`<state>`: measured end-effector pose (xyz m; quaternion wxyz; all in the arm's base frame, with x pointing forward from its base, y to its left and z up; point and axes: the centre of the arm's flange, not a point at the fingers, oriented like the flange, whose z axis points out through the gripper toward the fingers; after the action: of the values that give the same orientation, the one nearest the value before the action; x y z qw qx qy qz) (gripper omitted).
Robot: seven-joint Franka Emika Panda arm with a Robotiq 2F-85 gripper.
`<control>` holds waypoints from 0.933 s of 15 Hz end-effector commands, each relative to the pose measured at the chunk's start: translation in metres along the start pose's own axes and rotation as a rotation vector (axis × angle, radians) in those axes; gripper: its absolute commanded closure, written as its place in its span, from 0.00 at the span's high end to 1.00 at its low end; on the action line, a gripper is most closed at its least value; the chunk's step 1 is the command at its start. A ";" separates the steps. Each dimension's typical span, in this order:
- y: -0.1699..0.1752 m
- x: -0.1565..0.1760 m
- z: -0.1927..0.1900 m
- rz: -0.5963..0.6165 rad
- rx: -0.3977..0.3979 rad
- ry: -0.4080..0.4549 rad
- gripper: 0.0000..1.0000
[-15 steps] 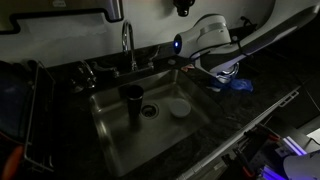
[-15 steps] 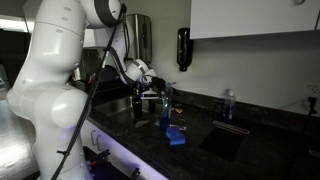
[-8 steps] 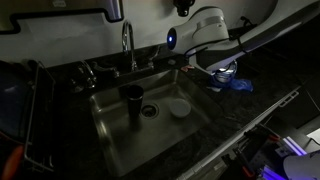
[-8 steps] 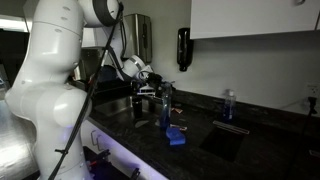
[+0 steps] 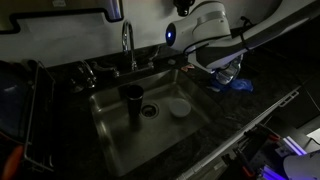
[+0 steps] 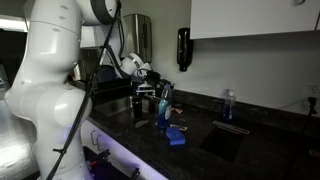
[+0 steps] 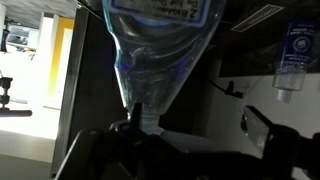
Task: Move the left bottle closer to you
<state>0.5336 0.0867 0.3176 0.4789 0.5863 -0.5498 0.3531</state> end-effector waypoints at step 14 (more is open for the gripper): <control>0.005 0.017 -0.026 -0.018 0.049 -0.036 1.00</control>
<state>0.5331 0.1031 0.3343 0.4630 0.5965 -0.5469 0.3615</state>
